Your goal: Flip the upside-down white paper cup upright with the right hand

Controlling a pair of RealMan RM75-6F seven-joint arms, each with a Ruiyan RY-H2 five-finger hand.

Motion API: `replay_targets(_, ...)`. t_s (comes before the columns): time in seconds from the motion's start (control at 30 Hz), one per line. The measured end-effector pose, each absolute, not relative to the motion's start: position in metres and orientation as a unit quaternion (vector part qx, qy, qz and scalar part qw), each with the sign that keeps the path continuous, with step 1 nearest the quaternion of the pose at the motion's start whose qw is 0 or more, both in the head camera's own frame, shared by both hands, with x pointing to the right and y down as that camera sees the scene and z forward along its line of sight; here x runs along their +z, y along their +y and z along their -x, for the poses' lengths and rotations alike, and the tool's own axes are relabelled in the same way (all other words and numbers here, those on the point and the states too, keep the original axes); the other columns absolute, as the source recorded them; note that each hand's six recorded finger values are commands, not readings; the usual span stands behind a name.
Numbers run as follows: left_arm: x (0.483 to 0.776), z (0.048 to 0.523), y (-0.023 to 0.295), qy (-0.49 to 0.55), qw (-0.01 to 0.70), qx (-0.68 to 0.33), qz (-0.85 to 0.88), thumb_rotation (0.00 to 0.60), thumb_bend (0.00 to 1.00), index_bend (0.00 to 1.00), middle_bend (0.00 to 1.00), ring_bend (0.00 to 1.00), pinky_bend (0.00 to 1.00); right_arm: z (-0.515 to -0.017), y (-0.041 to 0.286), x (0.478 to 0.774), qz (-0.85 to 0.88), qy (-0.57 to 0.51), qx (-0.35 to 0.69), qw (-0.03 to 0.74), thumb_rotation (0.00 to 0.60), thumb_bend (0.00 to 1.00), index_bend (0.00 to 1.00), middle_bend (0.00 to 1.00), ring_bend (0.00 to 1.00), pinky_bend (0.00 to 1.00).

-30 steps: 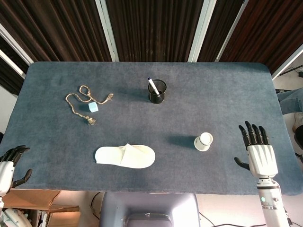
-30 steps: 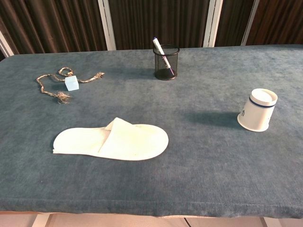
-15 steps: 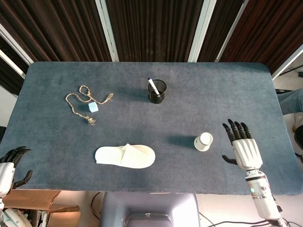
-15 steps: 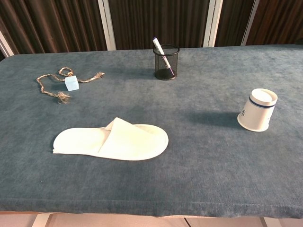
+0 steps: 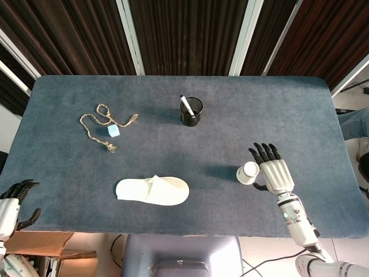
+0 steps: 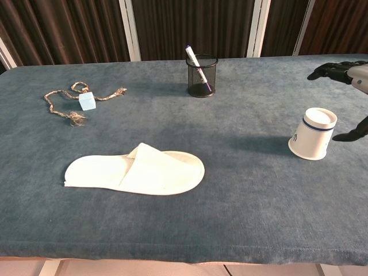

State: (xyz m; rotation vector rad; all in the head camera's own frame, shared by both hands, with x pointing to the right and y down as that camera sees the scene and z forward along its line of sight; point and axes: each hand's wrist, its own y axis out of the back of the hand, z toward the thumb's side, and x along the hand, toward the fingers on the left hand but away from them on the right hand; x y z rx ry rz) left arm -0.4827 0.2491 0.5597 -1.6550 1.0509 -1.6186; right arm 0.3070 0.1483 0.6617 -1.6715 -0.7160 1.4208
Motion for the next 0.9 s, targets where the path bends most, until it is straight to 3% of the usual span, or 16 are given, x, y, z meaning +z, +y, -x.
replay_targets(0.2,0.562,0.481,0.251,0.385,0.294,-0.615,0.623,0.600,0.34,0.25,0.15,0.15,0.32,-0.306,0.147,0.676,0.655,-0.277,0.570,0.412,0.600,0.29,0.35,0.29,0.15,0.28)
replay_targets(0.6,0.563,0.482,0.251,0.385,0.287,-0.618,0.623,0.600,0.34,0.26,0.15,0.15,0.32,-0.301,0.143,0.705,0.649,-0.276,0.573,0.417,0.600,0.37,0.43,0.34,0.23,0.37)
replay_targets(0.8,0.561,0.483,0.251,0.387,0.286,-0.617,0.622,0.600,0.34,0.26,0.15,0.15,0.32,-0.299,0.145,0.709,0.650,-0.279,0.565,0.424,0.600,0.59,0.56,0.44,0.37,0.52)
replay_targets(0.9,0.561,0.483,0.251,0.388,0.287,-0.617,0.622,0.600,0.34,0.26,0.15,0.15,0.32,-0.300,0.146,0.709,0.648,-0.283,0.563,0.427,0.600,0.64,0.63,0.49,0.42,0.57)
